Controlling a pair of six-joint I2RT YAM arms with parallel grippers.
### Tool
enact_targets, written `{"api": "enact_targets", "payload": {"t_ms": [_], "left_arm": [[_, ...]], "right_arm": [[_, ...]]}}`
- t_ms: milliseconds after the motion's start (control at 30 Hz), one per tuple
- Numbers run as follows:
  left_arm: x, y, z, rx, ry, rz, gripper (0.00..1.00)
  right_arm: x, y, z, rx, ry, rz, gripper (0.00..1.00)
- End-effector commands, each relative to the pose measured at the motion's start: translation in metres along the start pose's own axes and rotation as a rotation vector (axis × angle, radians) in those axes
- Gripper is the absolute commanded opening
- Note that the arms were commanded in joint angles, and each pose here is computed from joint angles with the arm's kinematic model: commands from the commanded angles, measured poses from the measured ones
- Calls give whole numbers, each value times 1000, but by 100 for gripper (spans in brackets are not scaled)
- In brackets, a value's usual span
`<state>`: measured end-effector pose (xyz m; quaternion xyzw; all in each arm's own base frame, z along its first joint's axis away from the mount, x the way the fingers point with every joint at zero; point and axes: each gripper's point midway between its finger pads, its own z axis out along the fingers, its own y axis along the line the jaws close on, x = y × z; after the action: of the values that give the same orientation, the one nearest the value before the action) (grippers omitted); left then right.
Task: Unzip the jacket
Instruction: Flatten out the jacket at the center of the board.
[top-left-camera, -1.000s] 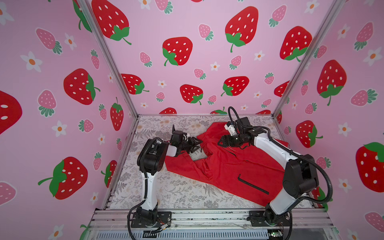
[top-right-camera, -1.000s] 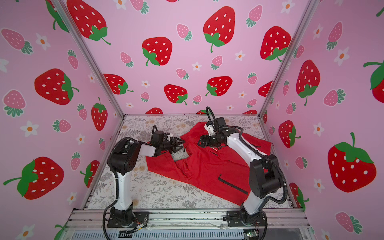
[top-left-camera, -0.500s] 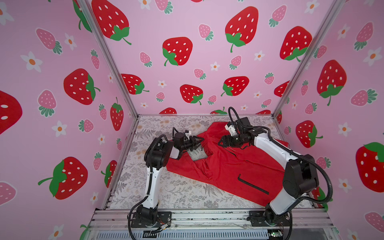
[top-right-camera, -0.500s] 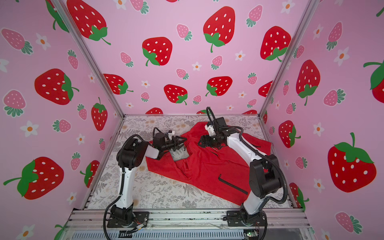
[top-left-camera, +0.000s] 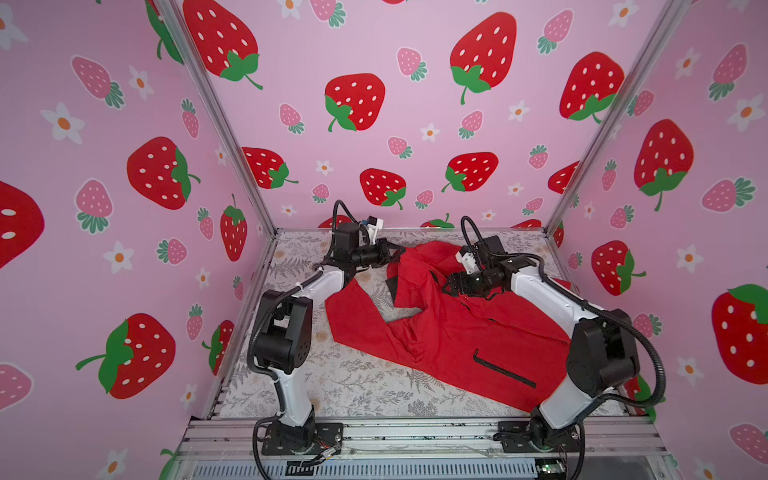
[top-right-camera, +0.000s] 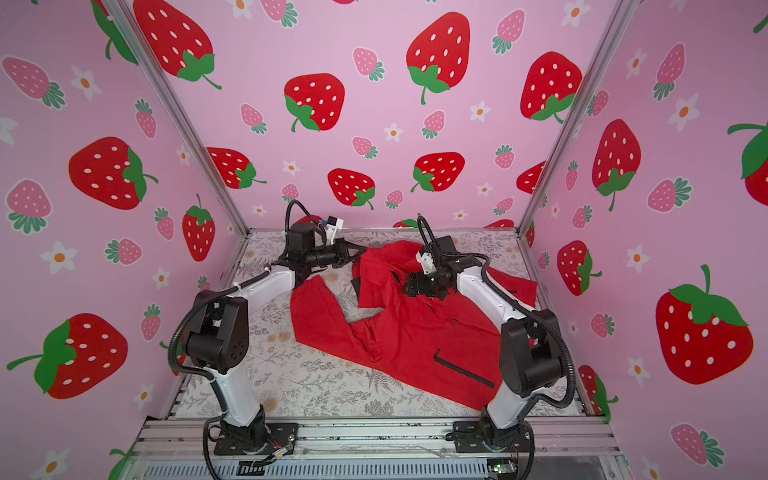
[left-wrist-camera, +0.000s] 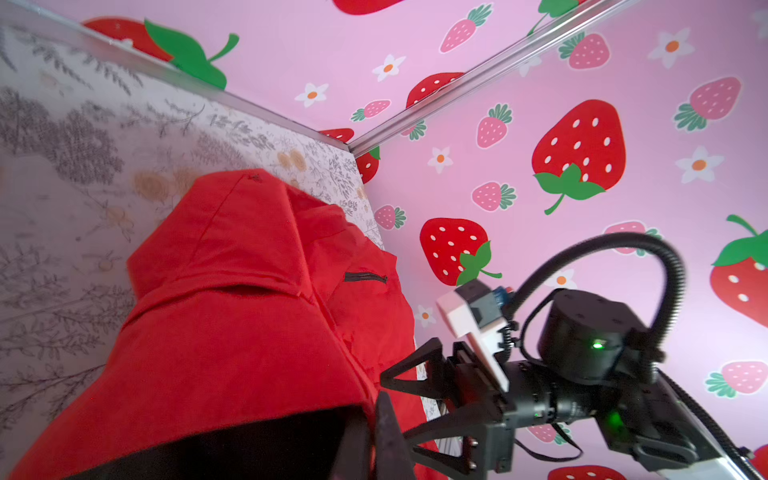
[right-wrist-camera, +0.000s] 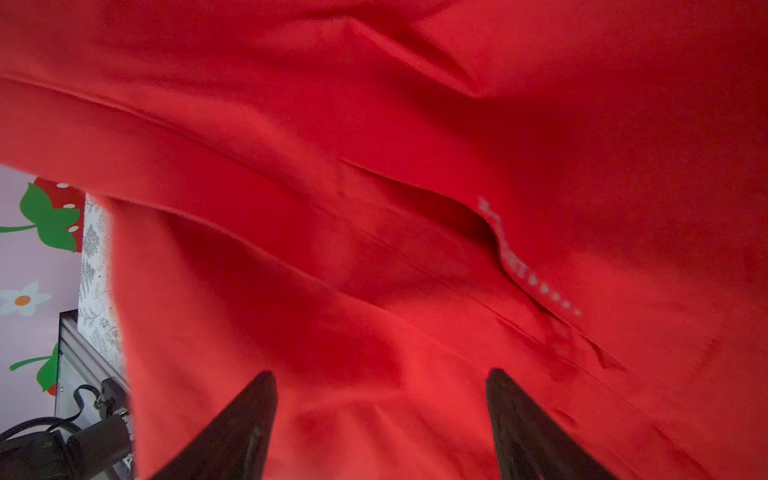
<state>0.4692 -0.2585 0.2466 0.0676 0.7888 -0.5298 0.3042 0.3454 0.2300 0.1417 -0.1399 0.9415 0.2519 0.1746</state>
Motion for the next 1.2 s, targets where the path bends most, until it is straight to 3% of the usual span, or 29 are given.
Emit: {"api": "enact_targets", "payload": {"t_ms": [0,33,200,333,467,600,667,867,1167], "left_arm": [[30,25,-28,-275,197,65,9],[25,34,-32,-313,180,42,12],[10,68,-50,-324,89,-109,100],[41,93,-89,-484,97,-160,99],[100,113,-119,-544,130,-281,93],[130,104,-118,-414,98,-356,79],[136,102,-115,-360,91,-327,73],[152,117,-104,-308,90,-260,71],[156,136,-85,-309,107,-134,64]], "right_arm": [[6,-10,-14,29,-11,-13,81],[8,-10,-15,32,-13,-19,81],[15,-10,-21,28,-18,-19,82],[20,-10,-26,26,-30,-17,83],[25,-12,-26,22,-23,-20,83],[26,-12,-24,9,-18,-20,82],[27,-10,-23,-5,-20,-18,82],[28,-6,-27,-22,-42,-7,82],[35,0,-30,-64,-46,-11,82]]}}
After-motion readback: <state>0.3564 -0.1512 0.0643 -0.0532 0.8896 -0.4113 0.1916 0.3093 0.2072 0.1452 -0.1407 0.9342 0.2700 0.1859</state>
